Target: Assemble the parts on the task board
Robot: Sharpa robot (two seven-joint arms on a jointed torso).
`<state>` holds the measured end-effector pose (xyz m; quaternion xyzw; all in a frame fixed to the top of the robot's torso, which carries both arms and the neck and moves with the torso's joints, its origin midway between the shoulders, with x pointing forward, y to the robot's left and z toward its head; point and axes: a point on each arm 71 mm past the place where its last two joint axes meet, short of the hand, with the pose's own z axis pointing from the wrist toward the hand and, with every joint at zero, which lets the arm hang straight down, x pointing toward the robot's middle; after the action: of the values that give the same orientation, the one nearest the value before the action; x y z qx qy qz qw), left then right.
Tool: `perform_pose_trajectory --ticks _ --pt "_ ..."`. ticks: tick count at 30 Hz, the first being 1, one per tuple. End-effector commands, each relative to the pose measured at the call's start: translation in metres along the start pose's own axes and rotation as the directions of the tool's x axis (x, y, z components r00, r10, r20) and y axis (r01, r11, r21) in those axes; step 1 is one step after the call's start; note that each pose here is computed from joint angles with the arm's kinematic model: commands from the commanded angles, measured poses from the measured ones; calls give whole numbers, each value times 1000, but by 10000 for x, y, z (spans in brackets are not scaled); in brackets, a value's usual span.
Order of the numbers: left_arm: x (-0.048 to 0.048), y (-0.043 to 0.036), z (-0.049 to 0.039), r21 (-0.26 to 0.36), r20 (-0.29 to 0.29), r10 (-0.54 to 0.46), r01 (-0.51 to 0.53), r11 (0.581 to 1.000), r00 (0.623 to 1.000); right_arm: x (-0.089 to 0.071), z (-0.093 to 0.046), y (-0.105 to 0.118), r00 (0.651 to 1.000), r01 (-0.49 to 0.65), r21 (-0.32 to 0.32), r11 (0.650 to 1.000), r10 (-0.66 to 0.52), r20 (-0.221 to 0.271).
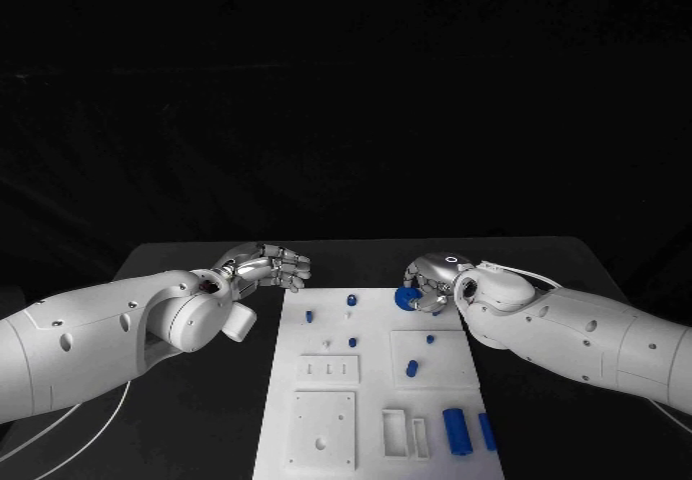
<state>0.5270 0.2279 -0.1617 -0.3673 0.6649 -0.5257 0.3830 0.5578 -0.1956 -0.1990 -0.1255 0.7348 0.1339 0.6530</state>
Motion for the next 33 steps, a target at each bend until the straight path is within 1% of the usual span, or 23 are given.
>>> perform_pose_trajectory --ticks 1,4,8,10,14,17,20,21,27,33 --pt "24 -16 4 8 -19 2 -2 1000 1000 249 -40 14 986 69 0 998 -68 -152" --pt "23 -16 4 7 -20 3 -2 1000 1000 270 -48 21 982 78 -4 997 -78 -171" --pt "19 -15 2 7 -18 3 -3 1000 1000 269 -47 24 982 91 -4 996 -91 -168" --pt "17 -15 3 7 -18 3 -3 1000 1000 265 -48 23 982 93 -3 996 -92 -162" --pt "15 -14 3 7 -17 3 -3 1000 1000 242 -45 42 986 104 -3 995 -103 -131" --pt "9 -13 5 7 -15 4 -4 1000 1000 210 -48 58 991 103 3 995 -102 -88" --pt "5 -13 9 7 -13 4 -4 1000 1000 165 -57 73 995 97 7 995 -97 -28" --pt "6 -13 9 7 -14 4 -4 1000 1000 157 -62 78 995 96 6 995 -96 -17" --pt "13 -13 6 8 -19 6 -5 1000 1000 81 -86 175 994 79 -23 997 -77 71" --pt "9 -14 7 9 -19 6 -6 1000 1000 -1 -110 289 988 85 -45 995 -79 134"
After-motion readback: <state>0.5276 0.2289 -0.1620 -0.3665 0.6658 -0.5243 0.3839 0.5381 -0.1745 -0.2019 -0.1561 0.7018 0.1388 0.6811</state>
